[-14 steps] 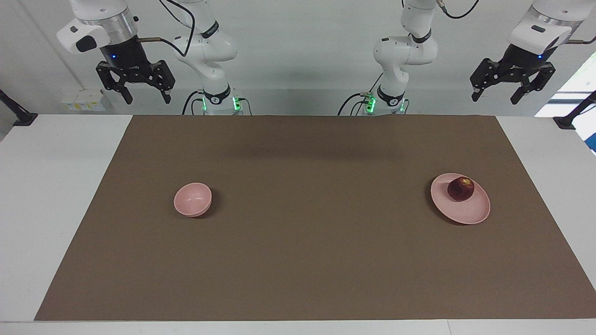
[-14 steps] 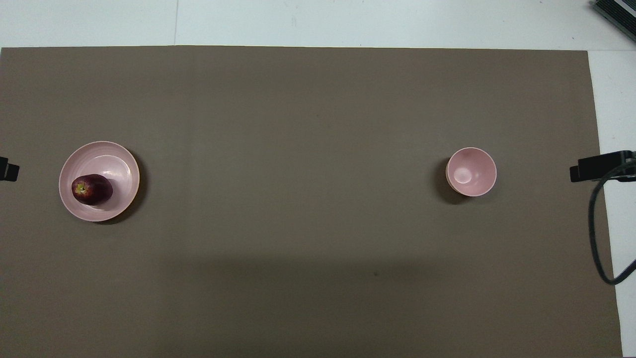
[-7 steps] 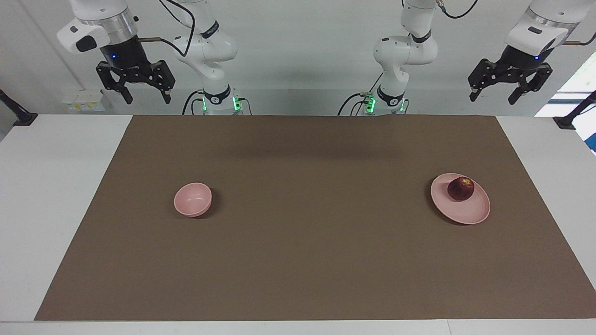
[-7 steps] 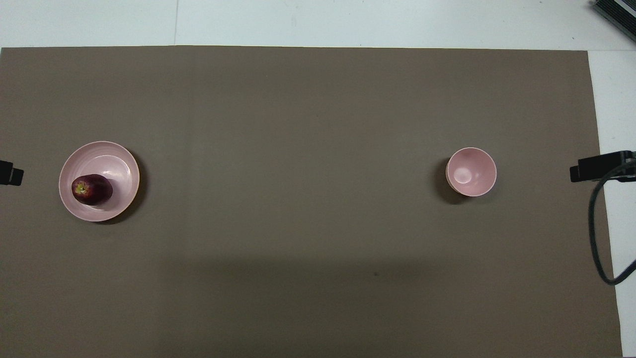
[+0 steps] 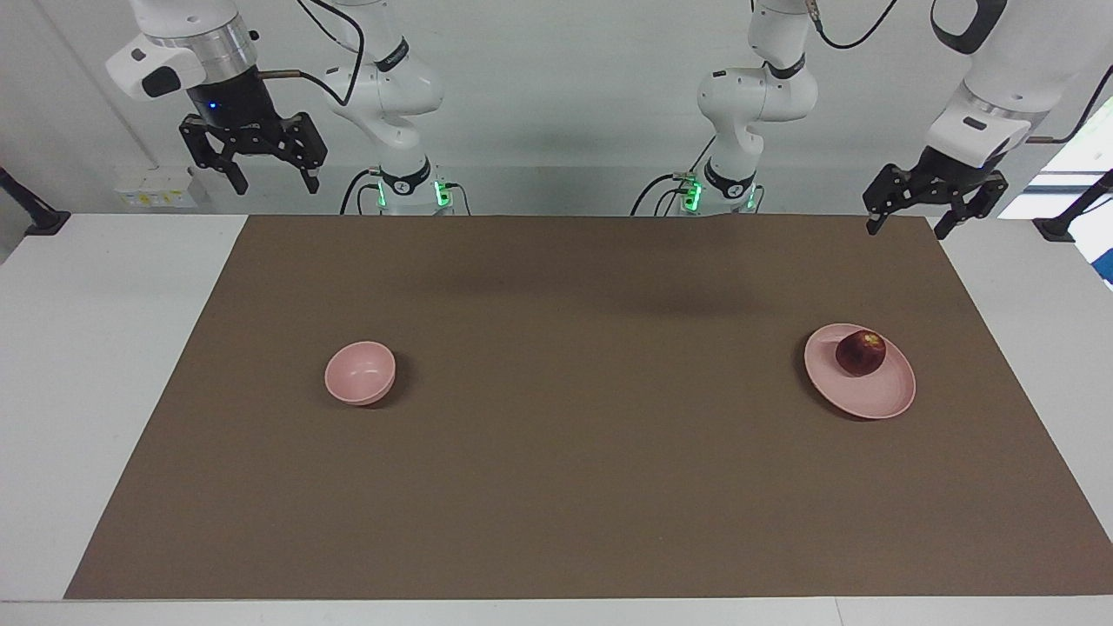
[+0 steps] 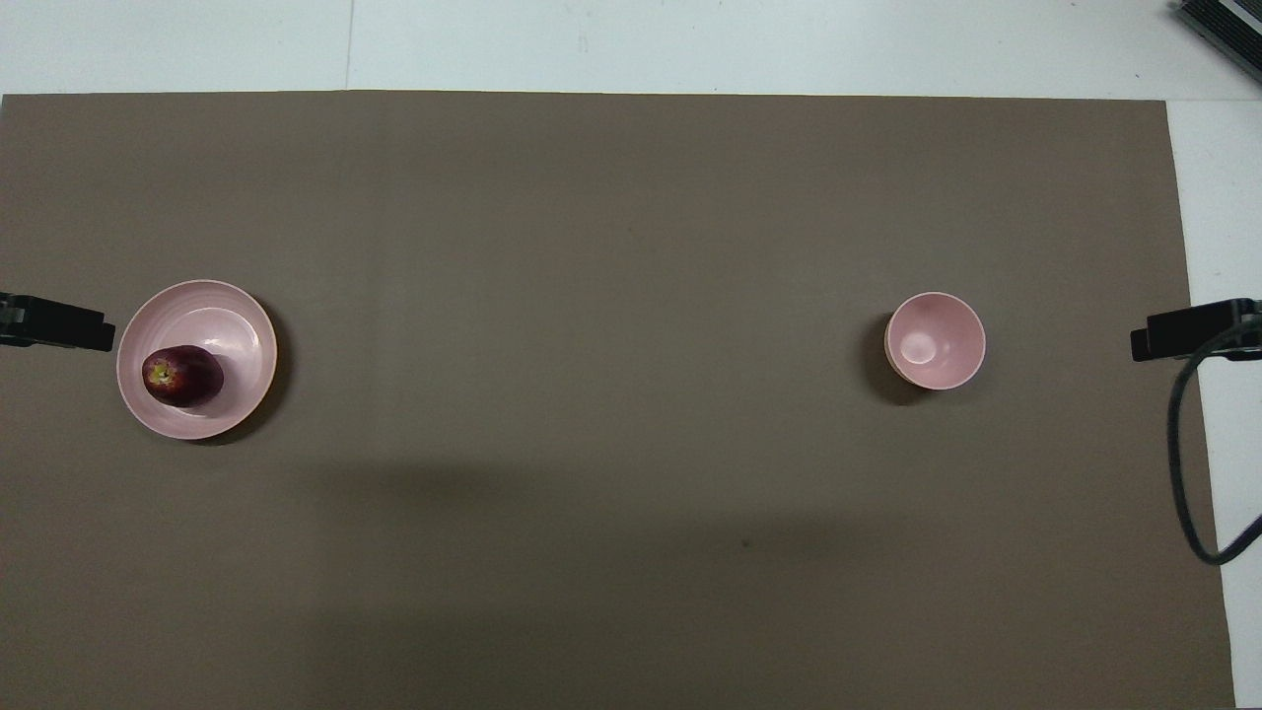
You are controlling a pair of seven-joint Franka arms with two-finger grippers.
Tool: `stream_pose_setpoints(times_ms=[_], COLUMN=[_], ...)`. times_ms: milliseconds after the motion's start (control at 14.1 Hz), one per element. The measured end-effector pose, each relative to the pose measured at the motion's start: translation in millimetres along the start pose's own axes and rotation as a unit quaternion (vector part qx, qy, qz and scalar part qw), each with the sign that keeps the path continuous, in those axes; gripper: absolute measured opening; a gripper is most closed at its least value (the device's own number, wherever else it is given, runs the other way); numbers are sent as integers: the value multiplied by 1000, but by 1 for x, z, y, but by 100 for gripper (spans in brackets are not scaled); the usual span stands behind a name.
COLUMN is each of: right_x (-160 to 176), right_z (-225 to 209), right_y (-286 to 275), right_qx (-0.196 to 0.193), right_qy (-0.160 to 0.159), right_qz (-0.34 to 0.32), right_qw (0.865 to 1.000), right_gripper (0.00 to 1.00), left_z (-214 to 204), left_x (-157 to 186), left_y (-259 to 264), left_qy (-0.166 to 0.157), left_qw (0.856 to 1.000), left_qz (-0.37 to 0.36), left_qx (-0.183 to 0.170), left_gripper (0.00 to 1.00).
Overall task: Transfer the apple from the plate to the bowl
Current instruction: 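Reach the left gripper over the plate down to the red apple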
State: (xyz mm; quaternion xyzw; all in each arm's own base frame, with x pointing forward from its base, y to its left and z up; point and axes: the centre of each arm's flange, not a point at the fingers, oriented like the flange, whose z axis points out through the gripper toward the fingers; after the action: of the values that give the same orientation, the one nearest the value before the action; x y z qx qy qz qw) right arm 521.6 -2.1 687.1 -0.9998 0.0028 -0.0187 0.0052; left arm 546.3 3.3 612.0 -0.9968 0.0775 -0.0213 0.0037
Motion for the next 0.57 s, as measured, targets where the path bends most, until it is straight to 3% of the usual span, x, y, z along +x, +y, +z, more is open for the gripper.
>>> stream_pose_setpoints(times_ms=[283, 566], right_x=[0, 0], right_z=[0, 0], right_y=[0, 0], right_qx=[0, 0], right_qy=[0, 0], right_qz=[0, 0], right_qw=[1000, 1000], right_gripper=[100, 100], left_z=[59, 106], left_x=[7, 14], left_y=[-32, -62], left_qy=[22, 20], left_qw=[1000, 1000], left_qz=[-5, 8], left_qx=[7, 11], left_gripper=[100, 100])
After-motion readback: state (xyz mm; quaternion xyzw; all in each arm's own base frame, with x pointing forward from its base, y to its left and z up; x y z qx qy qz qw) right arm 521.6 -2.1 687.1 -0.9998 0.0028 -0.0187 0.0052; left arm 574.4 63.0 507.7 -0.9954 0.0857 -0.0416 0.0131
